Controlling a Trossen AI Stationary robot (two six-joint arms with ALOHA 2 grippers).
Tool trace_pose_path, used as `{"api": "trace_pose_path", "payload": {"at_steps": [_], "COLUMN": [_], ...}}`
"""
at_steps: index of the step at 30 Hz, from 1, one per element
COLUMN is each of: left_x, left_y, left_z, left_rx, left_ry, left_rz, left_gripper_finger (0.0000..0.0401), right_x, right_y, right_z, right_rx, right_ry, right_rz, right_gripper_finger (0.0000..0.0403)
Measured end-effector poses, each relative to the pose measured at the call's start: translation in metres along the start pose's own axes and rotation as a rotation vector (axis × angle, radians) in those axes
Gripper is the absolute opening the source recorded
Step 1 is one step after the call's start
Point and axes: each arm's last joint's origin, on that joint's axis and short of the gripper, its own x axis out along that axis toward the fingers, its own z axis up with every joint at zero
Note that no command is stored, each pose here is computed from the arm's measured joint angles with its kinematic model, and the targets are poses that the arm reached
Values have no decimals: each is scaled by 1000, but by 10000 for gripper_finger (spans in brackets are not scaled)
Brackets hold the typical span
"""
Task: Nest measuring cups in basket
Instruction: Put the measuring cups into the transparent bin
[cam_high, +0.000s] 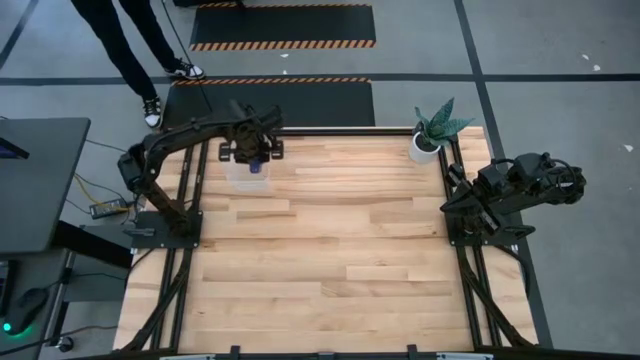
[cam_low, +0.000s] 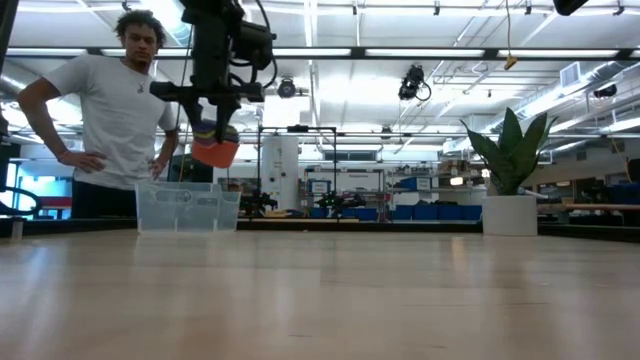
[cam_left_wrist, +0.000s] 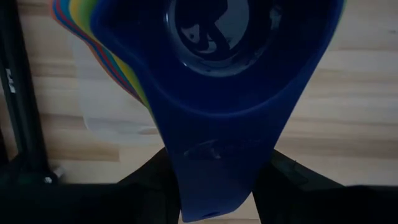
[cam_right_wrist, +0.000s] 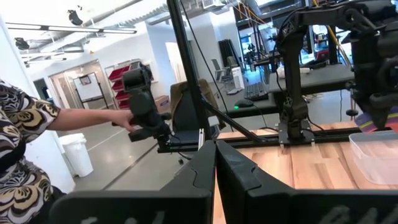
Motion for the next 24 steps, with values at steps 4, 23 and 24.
{"api": "trace_pose_path", "payload": {"at_steps": [4, 23, 24], "left_x": [1, 49, 53], "left_y": [6, 26, 28], "left_z": [10, 21, 21], "left_rx": [-18, -61, -66], "left_ry": [-2, 18, 21], "left_rz": [4, 50, 55], "left_gripper_finger": [149, 149, 149], "right_x": [0, 0, 0], "right_y": [0, 0, 0], "right_z": [0, 0, 0], "right_rx": [0, 4, 11], "right_ry": [-1, -2, -2], "right_rz": [-8, -8, -8], "right_gripper_finger": [19, 19, 19]}}
